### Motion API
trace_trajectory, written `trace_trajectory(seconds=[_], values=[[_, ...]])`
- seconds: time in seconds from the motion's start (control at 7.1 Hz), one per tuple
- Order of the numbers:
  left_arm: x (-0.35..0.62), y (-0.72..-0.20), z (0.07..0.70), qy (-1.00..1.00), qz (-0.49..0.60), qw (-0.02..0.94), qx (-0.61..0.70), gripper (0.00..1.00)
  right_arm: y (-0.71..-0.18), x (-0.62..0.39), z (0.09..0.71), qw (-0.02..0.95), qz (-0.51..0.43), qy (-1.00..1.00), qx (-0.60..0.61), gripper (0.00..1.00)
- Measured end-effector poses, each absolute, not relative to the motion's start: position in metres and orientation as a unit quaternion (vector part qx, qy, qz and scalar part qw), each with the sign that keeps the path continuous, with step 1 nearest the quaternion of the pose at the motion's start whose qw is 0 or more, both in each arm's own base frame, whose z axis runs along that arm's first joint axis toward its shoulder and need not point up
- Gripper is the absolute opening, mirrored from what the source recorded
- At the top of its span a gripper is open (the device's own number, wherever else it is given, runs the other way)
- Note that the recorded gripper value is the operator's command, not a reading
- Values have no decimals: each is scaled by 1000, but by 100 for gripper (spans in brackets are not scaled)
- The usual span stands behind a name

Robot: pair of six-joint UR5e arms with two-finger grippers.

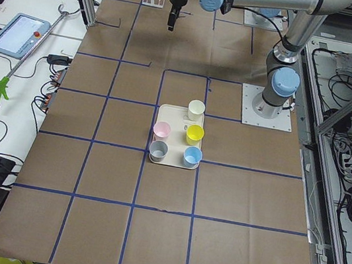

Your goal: Transfer IKEA cup to right arm and place on rack

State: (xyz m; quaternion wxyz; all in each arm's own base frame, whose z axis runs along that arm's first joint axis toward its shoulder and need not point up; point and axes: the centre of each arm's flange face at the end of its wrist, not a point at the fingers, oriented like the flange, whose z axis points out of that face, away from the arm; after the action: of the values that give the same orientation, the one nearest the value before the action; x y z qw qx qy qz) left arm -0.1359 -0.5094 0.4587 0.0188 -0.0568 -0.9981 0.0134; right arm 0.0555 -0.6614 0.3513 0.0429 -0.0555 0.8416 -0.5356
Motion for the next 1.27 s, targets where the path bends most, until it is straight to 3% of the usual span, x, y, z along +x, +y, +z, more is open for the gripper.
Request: trace_trajectory(seconds=[0.56,1.27], values=[[-108,-470,463,-998,-36,18,-38,99,-678,40,302,10,-539,840,-61,20],[59,-401,397,-998,-58,-6,-5,98,-665,50,285,12,-521,851,-55,20]])
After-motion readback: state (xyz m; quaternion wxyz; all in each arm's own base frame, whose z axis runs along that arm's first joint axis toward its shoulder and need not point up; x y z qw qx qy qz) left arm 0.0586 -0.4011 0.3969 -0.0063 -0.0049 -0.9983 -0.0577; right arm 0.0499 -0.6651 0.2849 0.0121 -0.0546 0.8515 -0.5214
